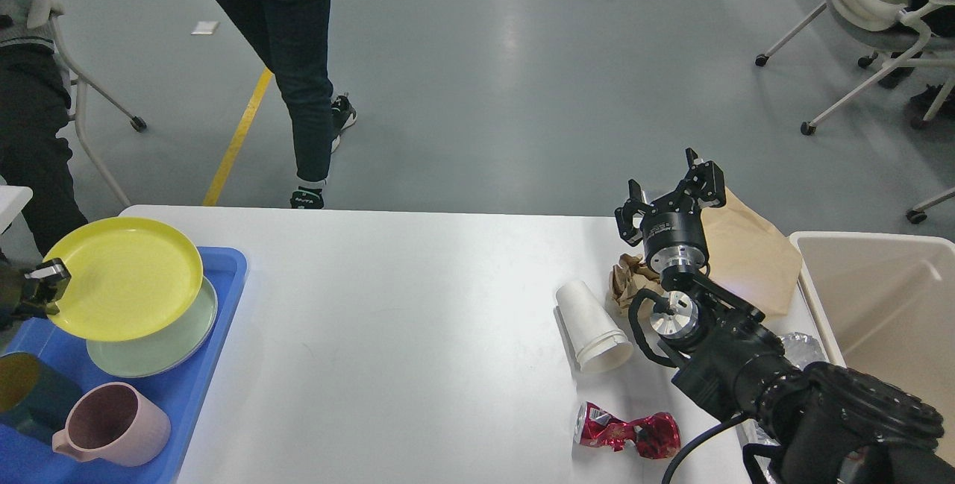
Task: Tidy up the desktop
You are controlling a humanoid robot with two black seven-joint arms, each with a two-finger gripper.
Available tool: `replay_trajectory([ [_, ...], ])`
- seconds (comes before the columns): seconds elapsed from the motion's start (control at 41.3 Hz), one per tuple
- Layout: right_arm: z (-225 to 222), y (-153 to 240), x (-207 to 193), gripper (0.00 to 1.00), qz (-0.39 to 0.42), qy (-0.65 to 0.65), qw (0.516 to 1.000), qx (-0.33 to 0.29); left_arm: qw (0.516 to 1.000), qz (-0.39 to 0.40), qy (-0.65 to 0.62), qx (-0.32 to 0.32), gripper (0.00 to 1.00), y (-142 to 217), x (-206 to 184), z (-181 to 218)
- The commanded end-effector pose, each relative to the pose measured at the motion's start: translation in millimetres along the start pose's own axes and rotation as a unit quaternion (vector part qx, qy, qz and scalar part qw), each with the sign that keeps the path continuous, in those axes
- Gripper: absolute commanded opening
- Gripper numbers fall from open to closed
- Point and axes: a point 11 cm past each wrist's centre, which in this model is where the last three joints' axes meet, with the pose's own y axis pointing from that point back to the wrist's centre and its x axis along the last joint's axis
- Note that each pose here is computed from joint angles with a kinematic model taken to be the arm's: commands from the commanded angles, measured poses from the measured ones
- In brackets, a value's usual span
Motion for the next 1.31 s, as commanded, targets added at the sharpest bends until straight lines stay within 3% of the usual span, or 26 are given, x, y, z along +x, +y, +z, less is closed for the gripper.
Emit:
replay_trajectory([
  [0.0, 0.4, 0.1, -0.2, 1.00, 0.000, 0.000, 1.000, 0.000, 0.999, 0.032, 0.017, 0.002, 0.00, -21.8, -8.5, -8.4],
  [0.557, -0.3, -0.1, 0.3, 1.00, 0.000, 0.000, 1.000, 0.000, 0.997, 0.066, 0.032, 0.000, 0.00, -57.7, -17.8, -2.8],
  [0.921, 0.5, 0.1, -0.3, 1.00, 0.000, 0.000, 1.000, -0.001, 0.998, 0.058, 0.031, 0.012, 0.08, -63.6, -26.6, -14.2],
  [1.042, 0.5, 0.1, -0.3, 1.00, 0.000, 0.000, 1.000, -0.001, 0.998, 0.061, 0.033, 0.010, 0.29, -63.9, -24.7, -13.7],
  [1.188, 0.4, 0.1, -0.2, 1.00, 0.000, 0.000, 1.000, 0.000, 0.997, 0.061, 0.043, -0.005, 0.70, -63.4, -24.2, -3.7],
  [1.285, 0.4, 0.1, -0.2, 1.00, 0.000, 0.000, 1.000, 0.000, 0.997, 0.064, 0.047, -0.011, 0.80, -62.1, -21.8, -0.3],
])
